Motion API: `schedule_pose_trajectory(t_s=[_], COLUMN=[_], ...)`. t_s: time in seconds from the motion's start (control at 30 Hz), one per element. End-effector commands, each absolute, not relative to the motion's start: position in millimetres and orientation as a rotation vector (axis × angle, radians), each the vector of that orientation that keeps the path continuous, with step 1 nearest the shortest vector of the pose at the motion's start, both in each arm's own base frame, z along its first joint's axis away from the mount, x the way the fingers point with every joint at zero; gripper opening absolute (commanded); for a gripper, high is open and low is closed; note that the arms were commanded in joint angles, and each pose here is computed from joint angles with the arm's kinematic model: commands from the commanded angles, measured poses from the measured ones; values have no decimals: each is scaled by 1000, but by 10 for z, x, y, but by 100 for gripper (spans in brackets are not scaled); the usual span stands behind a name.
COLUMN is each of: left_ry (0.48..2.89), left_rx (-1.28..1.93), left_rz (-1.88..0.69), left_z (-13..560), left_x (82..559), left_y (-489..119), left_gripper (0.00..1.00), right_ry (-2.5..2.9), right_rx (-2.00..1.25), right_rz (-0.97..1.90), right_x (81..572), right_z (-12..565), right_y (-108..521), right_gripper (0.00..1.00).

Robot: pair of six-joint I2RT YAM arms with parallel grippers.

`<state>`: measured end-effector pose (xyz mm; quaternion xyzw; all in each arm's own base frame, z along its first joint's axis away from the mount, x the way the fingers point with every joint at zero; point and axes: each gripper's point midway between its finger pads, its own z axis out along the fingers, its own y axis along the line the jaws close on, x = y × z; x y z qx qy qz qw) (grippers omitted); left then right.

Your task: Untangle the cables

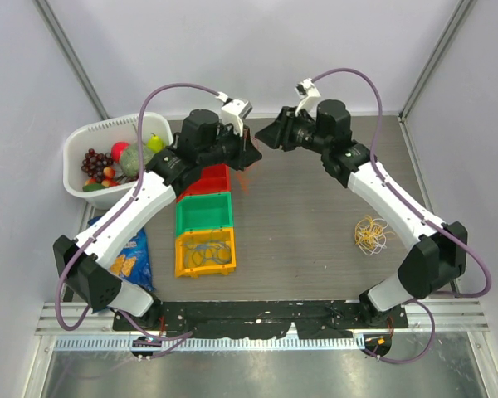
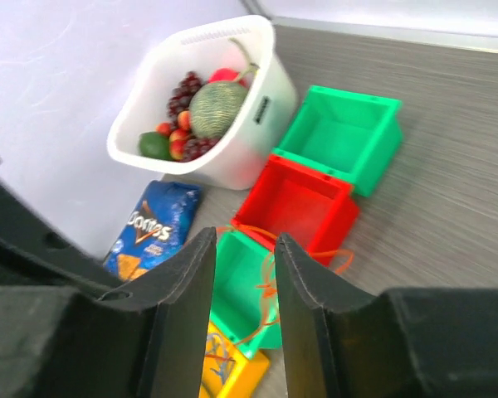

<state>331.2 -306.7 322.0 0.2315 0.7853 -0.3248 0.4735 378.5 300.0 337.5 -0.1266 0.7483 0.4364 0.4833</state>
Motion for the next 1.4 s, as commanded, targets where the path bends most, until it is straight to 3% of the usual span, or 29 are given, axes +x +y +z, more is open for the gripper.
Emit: schedule_pose_trajectory(t_s=[0.0, 0.4, 0.73, 0.93, 1.13, 1.37], left_ry=[1811, 1804, 1794, 1760, 1738, 1633], left_rx=[675, 687, 708, 745, 735, 710], left_rz=[-938, -1083, -1198, -1262, -1232, -1144], left_z=[3570, 3654, 3718, 3825, 3988, 4350], left_x=[3058, 2921, 2782, 2660, 2615, 2564], left_y=[-3172, -3237, -3310, -3336, -3253, -3081], left_gripper=[0, 0, 0, 0, 0, 0], right_ry=[1792, 1763, 1688, 1796, 2025, 2065], right_rx=[-225, -426, -442, -263, 73, 289], right_rz=[929, 1084, 1176, 977, 440, 353], right_x=[3886, 3380, 3525, 3898, 4333, 4390], right_z=[3425, 3095, 3130, 2784, 2121, 1831], right_y=[2481, 2499, 2798, 2743, 1843, 1197], right_gripper=[41, 55, 57, 57, 55, 54])
